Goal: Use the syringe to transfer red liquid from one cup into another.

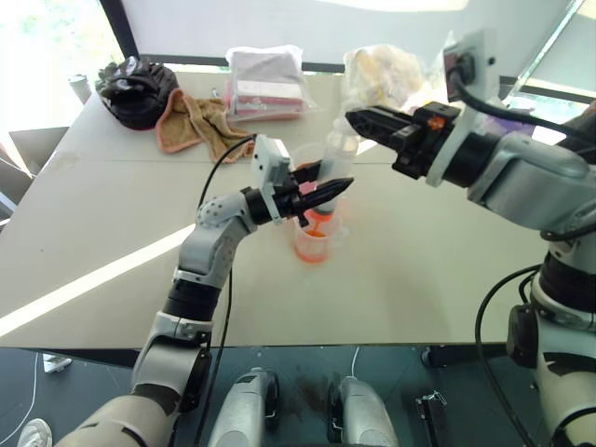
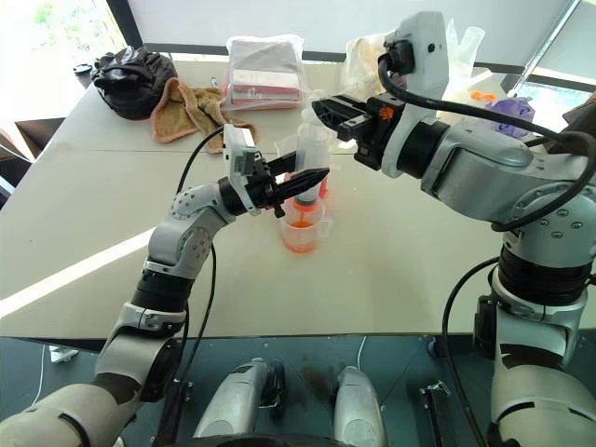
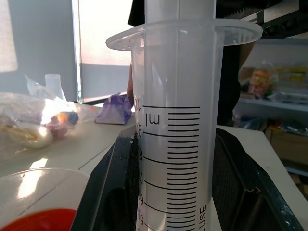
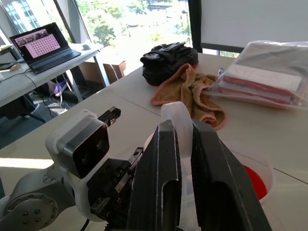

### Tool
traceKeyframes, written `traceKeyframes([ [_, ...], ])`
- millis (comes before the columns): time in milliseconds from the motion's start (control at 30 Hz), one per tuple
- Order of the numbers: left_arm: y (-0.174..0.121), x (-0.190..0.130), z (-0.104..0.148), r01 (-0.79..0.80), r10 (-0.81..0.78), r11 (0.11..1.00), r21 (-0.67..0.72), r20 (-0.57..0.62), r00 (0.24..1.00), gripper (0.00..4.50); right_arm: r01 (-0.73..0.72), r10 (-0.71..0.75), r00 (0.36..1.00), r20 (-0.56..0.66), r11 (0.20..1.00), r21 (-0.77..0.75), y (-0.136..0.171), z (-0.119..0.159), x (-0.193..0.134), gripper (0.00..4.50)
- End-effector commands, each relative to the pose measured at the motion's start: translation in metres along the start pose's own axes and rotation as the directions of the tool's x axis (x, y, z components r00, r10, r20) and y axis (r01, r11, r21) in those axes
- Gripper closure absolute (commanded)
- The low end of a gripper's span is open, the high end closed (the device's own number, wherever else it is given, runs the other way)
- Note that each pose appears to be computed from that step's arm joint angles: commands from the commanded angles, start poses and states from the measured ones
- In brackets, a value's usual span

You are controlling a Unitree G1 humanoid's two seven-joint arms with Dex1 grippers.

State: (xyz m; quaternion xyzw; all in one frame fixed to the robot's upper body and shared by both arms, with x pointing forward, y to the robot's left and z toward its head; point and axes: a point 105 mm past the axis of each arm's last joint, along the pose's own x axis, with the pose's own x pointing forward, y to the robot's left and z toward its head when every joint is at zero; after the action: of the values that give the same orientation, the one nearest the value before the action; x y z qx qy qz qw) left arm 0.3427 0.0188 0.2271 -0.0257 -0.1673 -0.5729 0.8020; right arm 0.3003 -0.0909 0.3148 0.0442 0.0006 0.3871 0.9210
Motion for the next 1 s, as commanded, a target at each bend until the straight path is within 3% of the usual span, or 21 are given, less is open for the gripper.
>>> traceKeyframes([
  [33, -0.004, 0.008, 0.029, 0.022, -0.026, 0.998, 0.060, 0.080, 0.996, 3.10, -0.125, 0.126, 0.988, -0.093, 0.992, 0.026, 0.023, -0.019, 0.003, 4.46],
  [567, -0.004, 0.009, 0.034, 0.022, -0.026, 0.998, 0.053, 0.087, 0.996, 3.10, -0.129, 0.142, 0.969, -0.202, 0.989, 0.076, 0.021, -0.039, 0.002, 4.46],
  [767, -0.004, 0.008, 0.033, 0.022, -0.027, 0.998, 0.053, 0.085, 0.996, 3.10, -0.147, 0.154, 0.971, -0.182, 0.988, 0.054, 0.022, -0.033, 0.000, 4.46],
  [867, -0.005, 0.007, 0.032, 0.024, -0.029, 0.998, 0.051, 0.083, 0.996, 3.10, -0.147, 0.151, 0.974, -0.169, 0.988, 0.036, 0.020, -0.027, -0.002, 3.32],
  [967, -0.006, 0.007, 0.030, 0.025, -0.029, 0.999, 0.049, 0.081, 0.996, 3.10, -0.147, 0.149, 0.975, -0.163, 0.989, 0.028, 0.017, -0.023, -0.005, 1.85],
  [1000, -0.006, 0.007, 0.030, 0.025, -0.029, 0.999, 0.047, 0.080, 0.996, 3.10, -0.149, 0.150, 0.976, -0.160, 0.989, 0.021, 0.016, -0.021, -0.006, 1.85],
])
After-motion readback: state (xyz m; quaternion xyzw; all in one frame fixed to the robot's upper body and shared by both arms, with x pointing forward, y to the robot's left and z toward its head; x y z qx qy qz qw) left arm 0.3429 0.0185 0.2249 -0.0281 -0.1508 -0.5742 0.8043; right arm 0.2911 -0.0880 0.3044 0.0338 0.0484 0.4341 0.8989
